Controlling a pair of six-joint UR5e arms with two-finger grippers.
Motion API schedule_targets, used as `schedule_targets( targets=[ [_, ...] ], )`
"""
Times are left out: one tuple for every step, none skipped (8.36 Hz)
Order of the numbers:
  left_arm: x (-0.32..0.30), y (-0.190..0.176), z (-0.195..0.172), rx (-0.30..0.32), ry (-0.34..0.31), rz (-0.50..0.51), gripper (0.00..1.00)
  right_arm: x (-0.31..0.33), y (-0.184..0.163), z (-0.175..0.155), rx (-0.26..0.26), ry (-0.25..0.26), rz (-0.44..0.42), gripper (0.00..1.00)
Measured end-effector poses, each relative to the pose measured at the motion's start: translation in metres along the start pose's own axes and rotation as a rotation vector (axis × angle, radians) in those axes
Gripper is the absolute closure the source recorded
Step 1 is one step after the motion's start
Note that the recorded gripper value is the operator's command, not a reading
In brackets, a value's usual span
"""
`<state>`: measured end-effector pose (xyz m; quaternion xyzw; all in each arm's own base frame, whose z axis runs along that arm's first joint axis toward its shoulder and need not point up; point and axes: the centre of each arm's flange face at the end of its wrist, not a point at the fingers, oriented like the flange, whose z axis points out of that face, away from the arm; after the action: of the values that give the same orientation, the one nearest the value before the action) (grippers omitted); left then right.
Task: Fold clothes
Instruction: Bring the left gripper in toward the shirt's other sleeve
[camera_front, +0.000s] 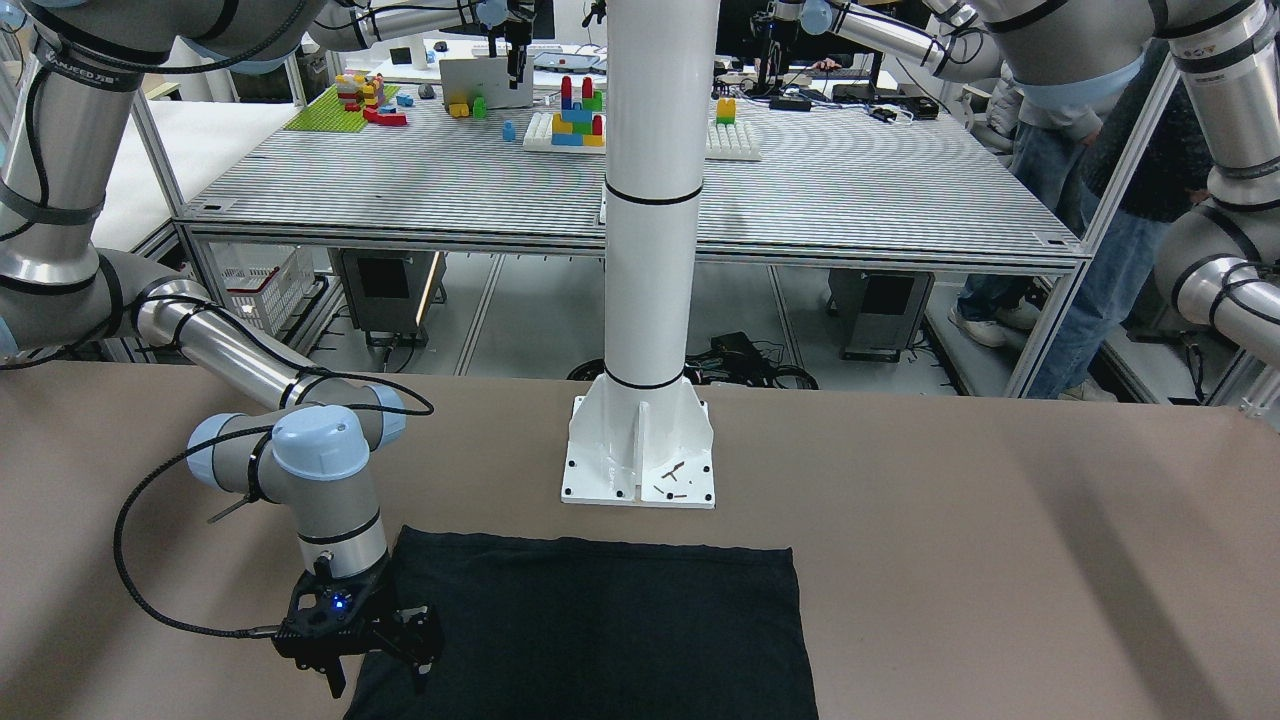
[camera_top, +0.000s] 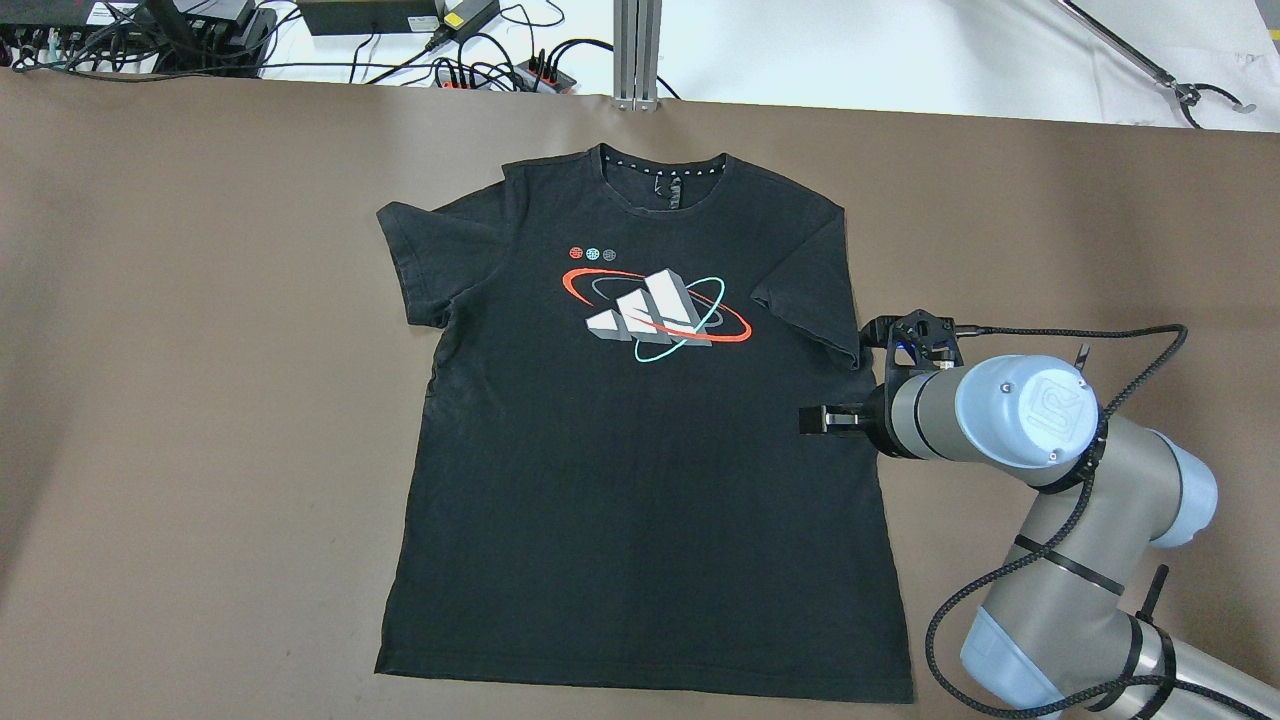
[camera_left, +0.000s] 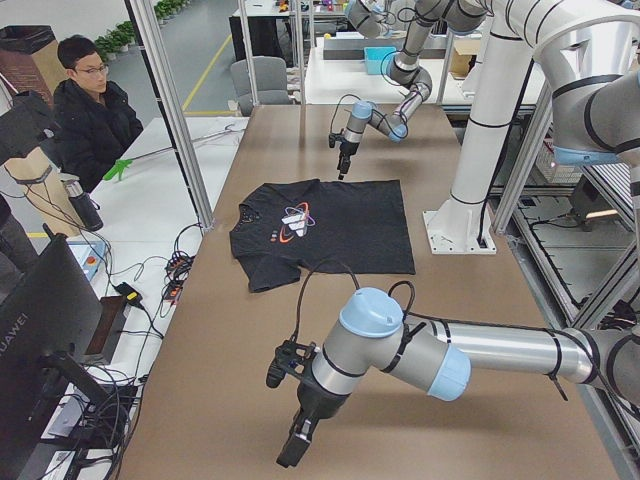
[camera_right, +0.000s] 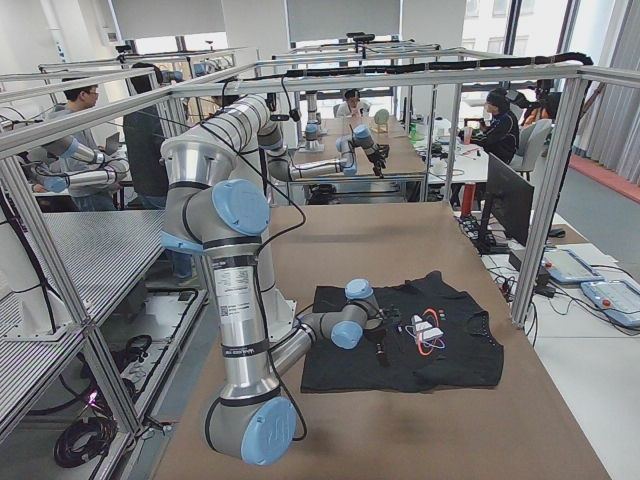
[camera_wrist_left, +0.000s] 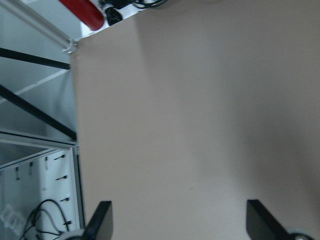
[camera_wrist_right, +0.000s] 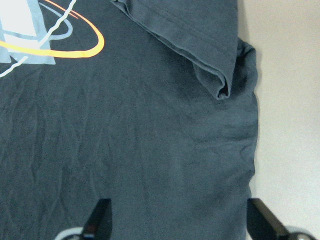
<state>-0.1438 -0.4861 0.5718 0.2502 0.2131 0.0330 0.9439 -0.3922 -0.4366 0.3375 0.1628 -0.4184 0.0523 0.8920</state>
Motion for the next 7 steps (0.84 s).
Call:
schedule_targets(
  targets=[
    [0.031,-0.022,0.009,0.001,0.074,-0.021,0.10,-0.002,0.000,-0.008,0.002,-0.002,0.001,0.05],
    [0.067,-0.046,0.019,-0.006,0.141,-0.034,0.12,-0.004,-0.001,-0.014,0.006,-0.007,0.001,0.05],
    [0.107,-0.076,0.034,-0.021,0.205,-0.037,0.12,-0.005,-0.001,-0.018,0.009,-0.010,0.001,0.05],
    [0.142,-0.109,0.052,-0.040,0.258,-0.030,0.12,-0.005,-0.001,-0.019,0.011,-0.010,0.001,0.05],
    [0.178,-0.144,0.071,-0.060,0.300,-0.012,0.14,-0.004,-0.001,-0.019,0.011,-0.009,0.001,0.05],
    [0.220,-0.183,0.093,-0.088,0.342,0.008,0.20,-0.004,0.000,-0.018,0.010,-0.007,0.000,0.05],
    [0.259,-0.223,0.111,-0.109,0.380,0.023,0.25,-0.004,0.000,-0.016,0.009,-0.005,-0.001,0.05]
  ],
)
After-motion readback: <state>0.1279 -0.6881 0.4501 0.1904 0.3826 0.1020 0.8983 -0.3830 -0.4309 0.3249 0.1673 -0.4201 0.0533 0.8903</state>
